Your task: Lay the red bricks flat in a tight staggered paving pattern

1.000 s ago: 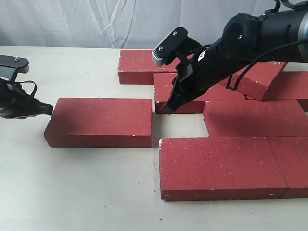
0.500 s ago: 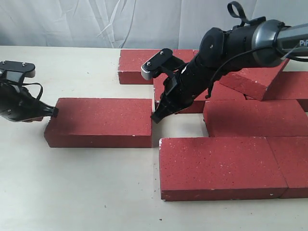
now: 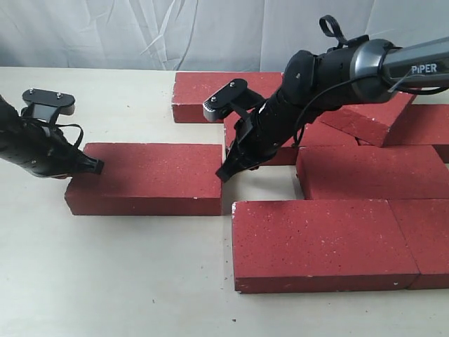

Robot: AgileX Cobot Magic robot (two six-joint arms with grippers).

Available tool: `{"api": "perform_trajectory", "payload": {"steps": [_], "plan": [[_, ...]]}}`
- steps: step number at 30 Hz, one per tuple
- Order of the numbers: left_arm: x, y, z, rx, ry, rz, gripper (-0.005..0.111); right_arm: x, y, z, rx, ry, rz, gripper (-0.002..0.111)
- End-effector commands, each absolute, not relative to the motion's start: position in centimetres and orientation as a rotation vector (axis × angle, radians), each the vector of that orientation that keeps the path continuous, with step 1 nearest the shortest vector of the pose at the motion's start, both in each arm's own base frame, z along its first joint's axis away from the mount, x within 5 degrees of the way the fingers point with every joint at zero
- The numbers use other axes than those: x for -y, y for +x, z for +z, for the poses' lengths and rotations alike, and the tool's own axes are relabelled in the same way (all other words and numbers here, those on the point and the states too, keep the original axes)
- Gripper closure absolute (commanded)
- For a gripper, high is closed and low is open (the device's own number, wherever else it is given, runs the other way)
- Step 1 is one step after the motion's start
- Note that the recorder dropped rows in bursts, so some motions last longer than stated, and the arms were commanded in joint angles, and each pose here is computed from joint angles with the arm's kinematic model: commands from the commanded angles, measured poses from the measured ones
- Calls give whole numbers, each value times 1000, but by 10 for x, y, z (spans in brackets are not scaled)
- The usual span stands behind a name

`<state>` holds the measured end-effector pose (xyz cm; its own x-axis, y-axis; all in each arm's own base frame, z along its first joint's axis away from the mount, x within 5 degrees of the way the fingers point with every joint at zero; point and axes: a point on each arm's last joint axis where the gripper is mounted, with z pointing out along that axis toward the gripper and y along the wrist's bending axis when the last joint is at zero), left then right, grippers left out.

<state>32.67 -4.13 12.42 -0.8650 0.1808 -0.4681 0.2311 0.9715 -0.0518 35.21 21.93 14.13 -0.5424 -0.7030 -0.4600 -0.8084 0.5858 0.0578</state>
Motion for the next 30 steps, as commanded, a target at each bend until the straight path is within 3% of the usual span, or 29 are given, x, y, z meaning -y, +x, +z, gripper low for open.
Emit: {"api": "perform_trajectory", "payload": {"steps": [1,10,15,30], "plan": [[44,326,124,-2651,310,-154,107,-217,351,141,-2436,-1271,356,109],[44,326,124,-2657,315,-159,107,-212,344,138,-2492,-1365,332,109],[44,326,124,-2655,315,-158,107,-215,359,143,-2422,-1161,297,109],[44,325,124,-2660,316,-161,107,-218,369,123,-2404,-1064,282,109]]}}
